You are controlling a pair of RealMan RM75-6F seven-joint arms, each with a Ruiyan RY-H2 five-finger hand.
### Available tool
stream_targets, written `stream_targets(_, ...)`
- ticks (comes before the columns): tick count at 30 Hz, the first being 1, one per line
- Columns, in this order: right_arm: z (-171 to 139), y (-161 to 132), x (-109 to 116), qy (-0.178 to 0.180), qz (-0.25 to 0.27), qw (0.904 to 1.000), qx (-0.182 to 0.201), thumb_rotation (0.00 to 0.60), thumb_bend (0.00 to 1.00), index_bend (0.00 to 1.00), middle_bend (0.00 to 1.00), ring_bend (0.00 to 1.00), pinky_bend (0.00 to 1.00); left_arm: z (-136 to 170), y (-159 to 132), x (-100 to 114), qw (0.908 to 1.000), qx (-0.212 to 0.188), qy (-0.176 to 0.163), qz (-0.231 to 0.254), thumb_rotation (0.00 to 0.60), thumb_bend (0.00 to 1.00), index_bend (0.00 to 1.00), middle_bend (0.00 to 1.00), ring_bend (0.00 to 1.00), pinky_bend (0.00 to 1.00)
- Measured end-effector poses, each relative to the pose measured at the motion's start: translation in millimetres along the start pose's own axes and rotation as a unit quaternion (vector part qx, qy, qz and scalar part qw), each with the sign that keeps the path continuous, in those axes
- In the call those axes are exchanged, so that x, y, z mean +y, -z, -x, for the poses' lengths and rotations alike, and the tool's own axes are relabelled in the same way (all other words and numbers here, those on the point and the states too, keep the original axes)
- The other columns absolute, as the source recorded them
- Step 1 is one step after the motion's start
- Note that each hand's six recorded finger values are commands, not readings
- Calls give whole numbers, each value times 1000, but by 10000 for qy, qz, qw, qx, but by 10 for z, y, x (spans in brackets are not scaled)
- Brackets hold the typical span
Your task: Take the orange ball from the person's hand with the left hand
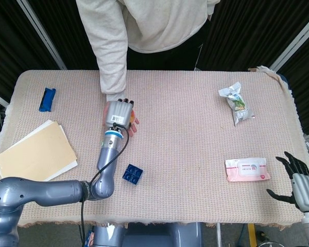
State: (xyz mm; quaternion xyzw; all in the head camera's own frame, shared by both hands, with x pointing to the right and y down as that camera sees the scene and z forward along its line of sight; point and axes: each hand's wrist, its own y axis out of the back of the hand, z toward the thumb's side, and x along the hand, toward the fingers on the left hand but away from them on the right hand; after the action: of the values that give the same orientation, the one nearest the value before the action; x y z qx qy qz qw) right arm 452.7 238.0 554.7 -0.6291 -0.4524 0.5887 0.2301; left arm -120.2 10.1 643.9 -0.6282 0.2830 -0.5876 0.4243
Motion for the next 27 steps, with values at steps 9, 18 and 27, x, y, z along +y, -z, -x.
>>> stream_targets(9, -4, 3, 12, 42, -63, 10000, 16, 600, 74, 147, 0, 0, 0, 417, 13, 130, 9982, -499, -154, 291, 600, 593, 799, 581, 527, 581)
stream_targets(18, -53, -2, 55, 198, -158, 9997, 14, 600, 74, 147, 0, 0, 0, 1223, 578, 91, 9958, -869, -175, 224, 600, 595, 801, 581, 526, 576)
stream_targets(27, -82, -16, 65, 342, -240, 9991, -29, 600, 74, 147, 0, 0, 0, 1906, 1226, -409, 9953, -889, 349, 139, 600, 593, 790, 550, 502, 545)
